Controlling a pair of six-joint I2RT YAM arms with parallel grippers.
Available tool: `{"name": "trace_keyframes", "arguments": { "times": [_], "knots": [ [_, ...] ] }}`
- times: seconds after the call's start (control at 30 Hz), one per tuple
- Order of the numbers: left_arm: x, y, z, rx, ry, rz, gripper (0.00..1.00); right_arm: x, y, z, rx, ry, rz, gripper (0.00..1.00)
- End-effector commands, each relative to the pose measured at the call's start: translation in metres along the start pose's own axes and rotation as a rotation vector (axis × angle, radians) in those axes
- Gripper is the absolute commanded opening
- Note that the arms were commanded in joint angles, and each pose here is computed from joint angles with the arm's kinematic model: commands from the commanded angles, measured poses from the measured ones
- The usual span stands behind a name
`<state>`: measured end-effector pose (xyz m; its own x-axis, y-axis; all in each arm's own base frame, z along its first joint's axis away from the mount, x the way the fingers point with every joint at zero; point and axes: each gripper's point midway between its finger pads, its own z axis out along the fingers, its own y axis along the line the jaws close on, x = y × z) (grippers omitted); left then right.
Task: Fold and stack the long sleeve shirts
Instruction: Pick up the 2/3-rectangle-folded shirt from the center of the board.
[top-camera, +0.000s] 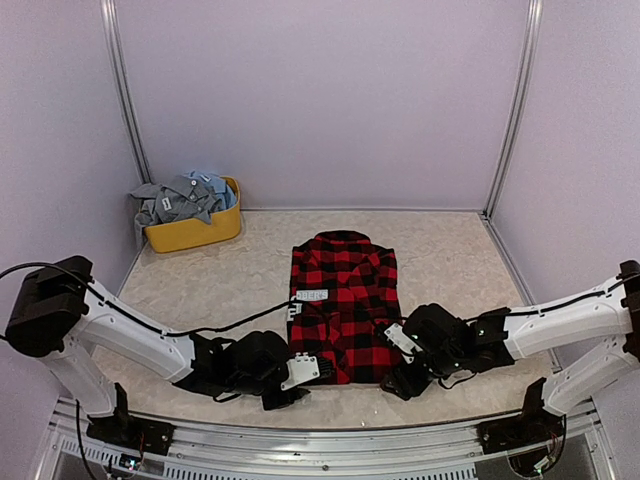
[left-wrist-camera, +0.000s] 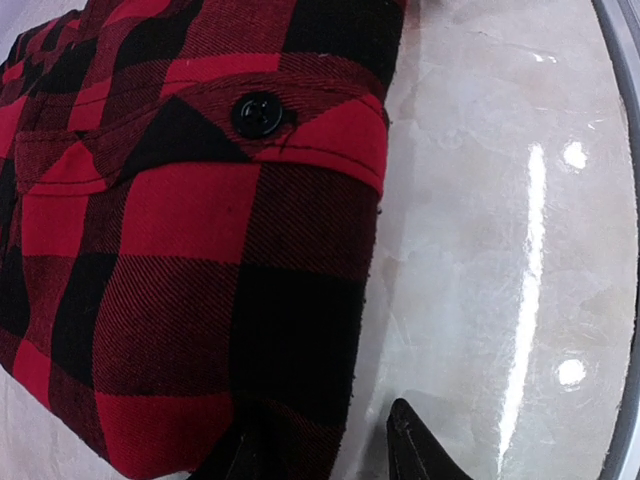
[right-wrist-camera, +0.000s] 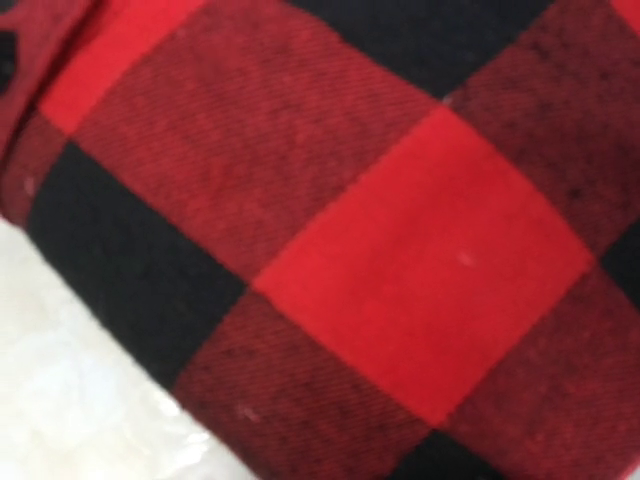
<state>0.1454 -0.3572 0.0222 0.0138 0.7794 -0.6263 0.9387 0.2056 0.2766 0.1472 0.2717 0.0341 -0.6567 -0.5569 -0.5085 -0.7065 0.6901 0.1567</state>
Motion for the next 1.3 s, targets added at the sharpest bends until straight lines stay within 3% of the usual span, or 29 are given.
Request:
{"name": "trace_keyframes", "arguments": {
  "times": [0.0, 0.13, 0.3, 0.6, 0.87, 1.27],
  "knots": [
    [0.001, 0.000, 0.010, -0.007, 0.046, 0.023, 0.36, -0.010, 0.009, -0.015, -0.037, -0.046, 0.005, 0.65],
    [0.012, 0.003, 0.022, -0.031, 0.110, 0.011, 0.26, -0.023, 0.012, -0.031, -0.054, -0.101, 0.010, 0.66],
    [0.015, -0.004, 0.024, 0.001, 0.112, -0.012, 0.00, -0.025, 0.017, -0.038, -0.097, -0.109, 0.032, 0.67],
    [-0.033, -0.014, -0.013, 0.186, -0.049, -0.128, 0.00, -0.030, 0.028, -0.049, -0.151, -0.150, 0.003, 0.70],
    [-0.051, -0.034, -0.039, 0.447, -0.037, -0.253, 0.00, -0.031, 0.052, -0.056, -0.165, -0.190, -0.079, 0.78],
    [-0.060, -0.030, -0.073, 0.572, -0.039, -0.442, 0.00, -0.006, 0.074, -0.055, -0.078, -0.129, -0.164, 0.80]
  ]
}}
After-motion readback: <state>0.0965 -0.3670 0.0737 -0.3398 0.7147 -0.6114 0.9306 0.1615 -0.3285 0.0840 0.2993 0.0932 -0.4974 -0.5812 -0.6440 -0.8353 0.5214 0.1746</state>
